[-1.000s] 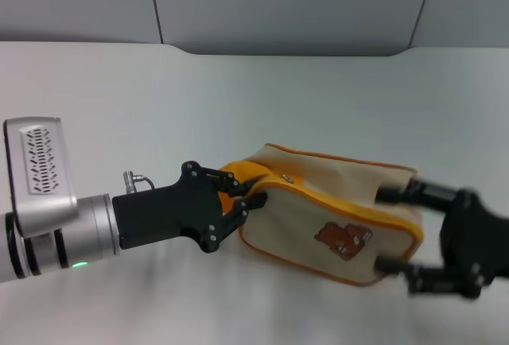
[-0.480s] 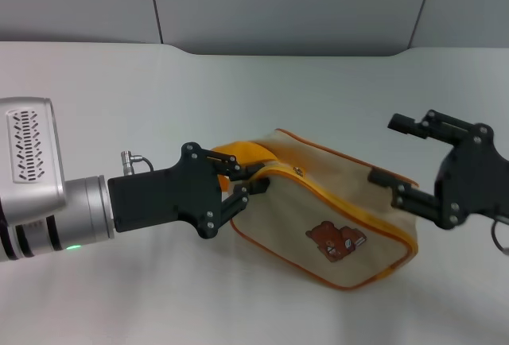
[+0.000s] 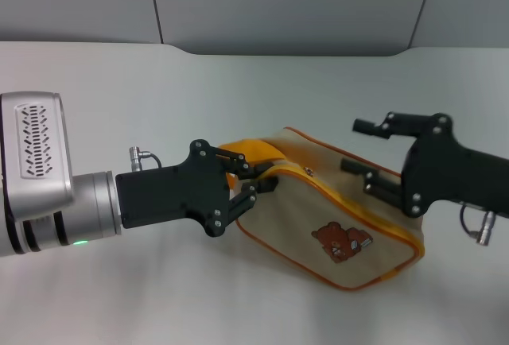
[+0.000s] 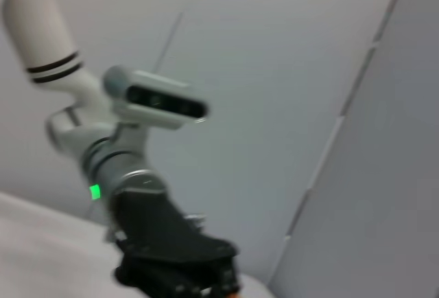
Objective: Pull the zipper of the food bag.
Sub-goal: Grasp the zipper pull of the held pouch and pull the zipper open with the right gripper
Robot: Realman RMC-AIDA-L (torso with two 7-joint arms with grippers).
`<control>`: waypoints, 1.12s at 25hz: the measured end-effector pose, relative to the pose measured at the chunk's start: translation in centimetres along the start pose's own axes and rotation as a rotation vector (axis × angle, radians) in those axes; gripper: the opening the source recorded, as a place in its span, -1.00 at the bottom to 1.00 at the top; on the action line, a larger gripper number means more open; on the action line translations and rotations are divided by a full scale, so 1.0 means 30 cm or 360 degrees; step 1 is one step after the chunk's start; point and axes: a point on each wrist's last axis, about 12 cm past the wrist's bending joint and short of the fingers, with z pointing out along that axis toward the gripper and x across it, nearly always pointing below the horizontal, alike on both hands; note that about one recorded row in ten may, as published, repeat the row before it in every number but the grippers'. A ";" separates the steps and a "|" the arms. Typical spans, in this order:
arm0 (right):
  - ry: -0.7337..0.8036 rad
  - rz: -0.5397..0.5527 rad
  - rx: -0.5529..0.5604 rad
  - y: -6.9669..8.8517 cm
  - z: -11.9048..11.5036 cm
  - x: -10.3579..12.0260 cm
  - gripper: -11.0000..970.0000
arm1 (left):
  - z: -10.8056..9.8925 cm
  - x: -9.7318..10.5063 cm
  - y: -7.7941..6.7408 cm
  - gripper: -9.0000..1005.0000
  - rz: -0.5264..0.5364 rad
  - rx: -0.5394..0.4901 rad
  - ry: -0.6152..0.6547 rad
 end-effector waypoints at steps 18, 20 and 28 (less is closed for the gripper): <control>0.0120 -0.0063 -0.0233 0.007 0.101 0.022 -0.12 | 0.012 -0.014 0.011 -0.78 0.0015 0.0011 -0.0021; 0.0117 -0.0063 -0.0235 0.007 0.102 0.022 -0.12 | 0.012 -0.014 0.011 -0.78 0.0015 0.0011 -0.0022; 0.0106 -0.0067 -0.0285 0.019 0.111 0.019 -0.37 | 0.012 -0.016 0.012 -0.79 0.0014 0.0007 -0.0031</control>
